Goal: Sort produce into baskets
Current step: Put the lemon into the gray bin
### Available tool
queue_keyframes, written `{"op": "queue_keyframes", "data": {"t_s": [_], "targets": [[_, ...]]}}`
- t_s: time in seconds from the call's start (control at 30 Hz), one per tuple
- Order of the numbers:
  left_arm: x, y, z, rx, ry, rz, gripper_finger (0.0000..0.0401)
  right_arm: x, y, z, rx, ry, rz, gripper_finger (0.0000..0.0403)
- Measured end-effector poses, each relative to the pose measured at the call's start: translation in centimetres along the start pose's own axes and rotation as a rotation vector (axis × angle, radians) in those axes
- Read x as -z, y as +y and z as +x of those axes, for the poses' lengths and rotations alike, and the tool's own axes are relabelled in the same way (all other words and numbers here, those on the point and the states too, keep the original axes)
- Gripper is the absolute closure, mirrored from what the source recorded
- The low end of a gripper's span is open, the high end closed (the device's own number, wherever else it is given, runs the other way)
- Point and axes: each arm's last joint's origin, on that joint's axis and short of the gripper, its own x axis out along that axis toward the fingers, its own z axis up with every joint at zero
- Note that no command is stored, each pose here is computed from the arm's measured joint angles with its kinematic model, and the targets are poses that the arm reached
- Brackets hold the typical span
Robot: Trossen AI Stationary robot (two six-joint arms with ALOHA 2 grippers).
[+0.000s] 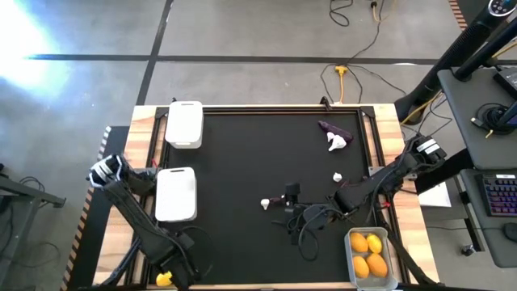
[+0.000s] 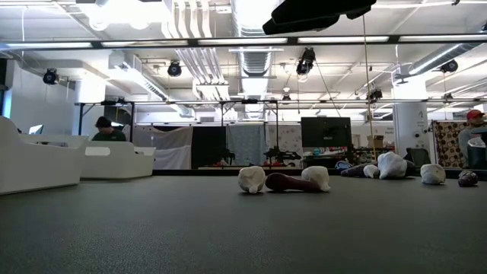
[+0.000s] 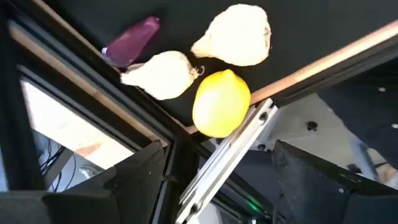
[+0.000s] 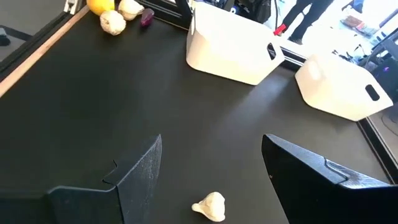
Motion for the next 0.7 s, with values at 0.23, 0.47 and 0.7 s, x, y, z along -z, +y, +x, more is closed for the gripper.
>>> {"op": "queue_keyframes", "data": {"t_s": [0.23, 0.47, 0.7], "targets": [[-0.6, -2.0, 3.0, -0.043, 0.112, 0.077, 0.0121, 0.1, 0.3, 0.0, -0.099, -0.002, -0.003, 0.0133], [-0.9, -2.8, 5.4, -0.109, 0.136, 0.108, 0.0121, 0.4, 0.4, 0.0, -0.104, 0.006, -0.008, 0.0133], [-1.2, -3.6, 7.9, -0.135, 0.177, 0.164, 0.013, 0.4, 0.4, 0.0, -0.103, 0.006, -0.008, 0.0133]]}}
